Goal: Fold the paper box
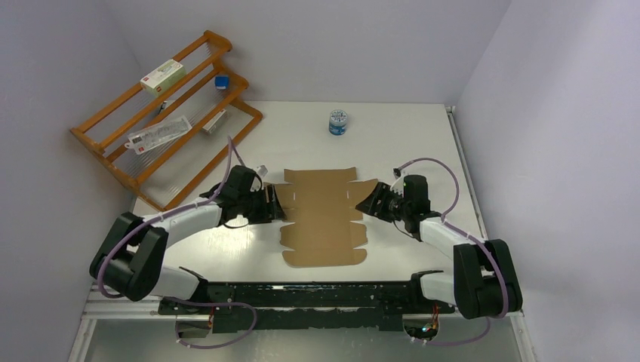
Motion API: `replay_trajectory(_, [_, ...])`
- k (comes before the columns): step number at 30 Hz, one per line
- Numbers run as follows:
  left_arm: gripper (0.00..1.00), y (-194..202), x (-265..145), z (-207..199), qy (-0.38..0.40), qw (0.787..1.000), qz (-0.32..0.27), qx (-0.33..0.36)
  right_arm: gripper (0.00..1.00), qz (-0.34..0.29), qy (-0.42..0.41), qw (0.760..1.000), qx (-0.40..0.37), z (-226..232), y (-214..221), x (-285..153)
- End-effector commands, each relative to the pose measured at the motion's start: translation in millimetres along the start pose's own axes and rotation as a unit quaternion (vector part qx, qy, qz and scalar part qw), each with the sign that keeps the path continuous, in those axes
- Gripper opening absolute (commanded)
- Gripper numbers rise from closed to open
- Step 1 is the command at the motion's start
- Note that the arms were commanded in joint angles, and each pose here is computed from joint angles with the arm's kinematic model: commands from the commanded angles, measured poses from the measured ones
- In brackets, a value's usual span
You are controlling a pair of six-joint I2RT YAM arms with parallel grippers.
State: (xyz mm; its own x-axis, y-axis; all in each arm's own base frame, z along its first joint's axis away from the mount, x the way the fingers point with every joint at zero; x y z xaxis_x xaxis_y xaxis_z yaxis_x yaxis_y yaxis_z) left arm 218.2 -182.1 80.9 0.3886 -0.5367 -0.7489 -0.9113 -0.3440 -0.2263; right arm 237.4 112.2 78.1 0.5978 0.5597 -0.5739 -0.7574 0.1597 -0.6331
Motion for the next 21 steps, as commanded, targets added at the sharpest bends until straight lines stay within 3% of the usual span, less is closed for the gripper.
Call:
replay_trajectory(1, [0.63,-5,9,-11,0.039,0.999,0.002,-0.001,0.59,-0.025,-0.013,1.0,0.003,-1,-9,5])
replay_trajectory(21, [0.54,2,27,1,0.024,0.999,0.03,0.001,0.55,0.008,-0.023,0.999,0.034,-13,17,19])
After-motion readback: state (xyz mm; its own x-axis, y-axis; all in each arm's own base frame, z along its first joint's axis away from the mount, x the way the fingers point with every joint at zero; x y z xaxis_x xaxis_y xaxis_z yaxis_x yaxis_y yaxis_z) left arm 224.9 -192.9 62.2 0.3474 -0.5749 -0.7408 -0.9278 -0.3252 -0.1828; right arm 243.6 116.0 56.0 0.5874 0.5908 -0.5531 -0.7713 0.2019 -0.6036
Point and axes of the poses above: each gripper's point midway between its finger pads, its own x axis out along the fingers, its own z axis along the line the jaws close on, y = z × x, the point moved 5 cm from there along -x, back along the fingers, and after that the axes turned 13 degrees about -x, right-handed, at the moved point
